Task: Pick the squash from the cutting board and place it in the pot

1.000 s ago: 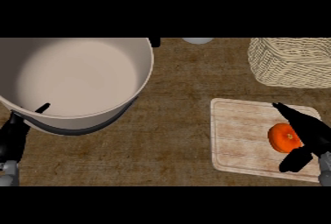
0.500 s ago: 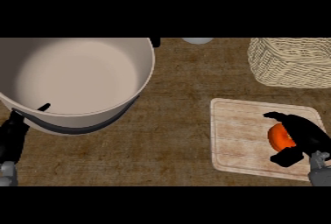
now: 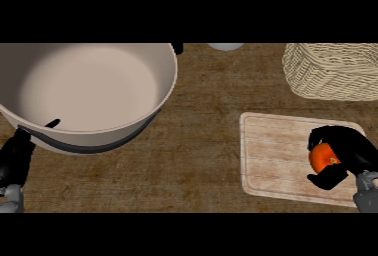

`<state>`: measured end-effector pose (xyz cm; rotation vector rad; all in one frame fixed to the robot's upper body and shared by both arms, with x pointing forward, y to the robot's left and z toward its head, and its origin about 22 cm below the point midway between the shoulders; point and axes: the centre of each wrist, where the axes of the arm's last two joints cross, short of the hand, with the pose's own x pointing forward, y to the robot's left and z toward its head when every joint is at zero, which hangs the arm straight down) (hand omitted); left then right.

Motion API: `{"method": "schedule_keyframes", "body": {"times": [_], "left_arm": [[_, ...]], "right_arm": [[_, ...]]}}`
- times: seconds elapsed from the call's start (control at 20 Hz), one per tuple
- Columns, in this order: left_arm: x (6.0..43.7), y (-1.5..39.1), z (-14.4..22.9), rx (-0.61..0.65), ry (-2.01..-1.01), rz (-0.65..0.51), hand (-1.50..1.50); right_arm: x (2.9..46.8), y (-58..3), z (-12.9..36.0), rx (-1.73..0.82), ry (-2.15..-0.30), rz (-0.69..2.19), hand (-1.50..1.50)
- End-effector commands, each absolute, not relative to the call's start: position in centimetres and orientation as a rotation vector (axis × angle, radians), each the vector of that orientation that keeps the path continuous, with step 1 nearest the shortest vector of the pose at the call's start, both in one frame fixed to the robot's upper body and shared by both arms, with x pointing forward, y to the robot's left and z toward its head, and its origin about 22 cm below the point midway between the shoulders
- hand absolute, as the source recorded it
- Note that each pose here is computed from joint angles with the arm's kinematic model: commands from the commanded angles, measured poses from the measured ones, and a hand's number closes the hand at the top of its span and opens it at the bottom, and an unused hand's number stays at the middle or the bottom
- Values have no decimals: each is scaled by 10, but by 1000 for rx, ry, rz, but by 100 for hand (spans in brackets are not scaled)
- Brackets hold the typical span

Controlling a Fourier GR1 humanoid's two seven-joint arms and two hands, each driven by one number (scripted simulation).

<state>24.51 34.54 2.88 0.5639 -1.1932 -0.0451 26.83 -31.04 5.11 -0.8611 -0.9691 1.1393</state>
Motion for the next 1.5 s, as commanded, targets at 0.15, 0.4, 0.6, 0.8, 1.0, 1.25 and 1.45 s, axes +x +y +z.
{"method": "schedule_keyframes", "body": {"times": [0.15, 0.4, 0.6, 0.8, 1.0, 1.25, 1.45], "left_arm": [[267, 338, 36, 537, -1163, -93, 0], [256, 343, 43, 512, -1194, -125, 0], [272, 311, 36, 453, -1235, -164, 0], [271, 323, 37, 483, -1188, -144, 0], [268, 319, 40, 492, -1185, -109, 0], [255, 329, 28, 513, -1183, -122, 0], [263, 335, 25, 513, -1163, -93, 0]], "right_arm": [[272, -308, 45, -966, -1060, 1140, 150], [309, -251, 39, -814, -1295, 1149, 150], [344, -202, 42, -640, -1493, 1140, 150], [375, -190, 43, -640, -1657, 1019, 150], [388, -217, 79, -610, -1918, 788, 150], [402, -213, 112, -435, -2175, 510, 150], [399, -197, 144, -384, -2273, 471, 150]]}}
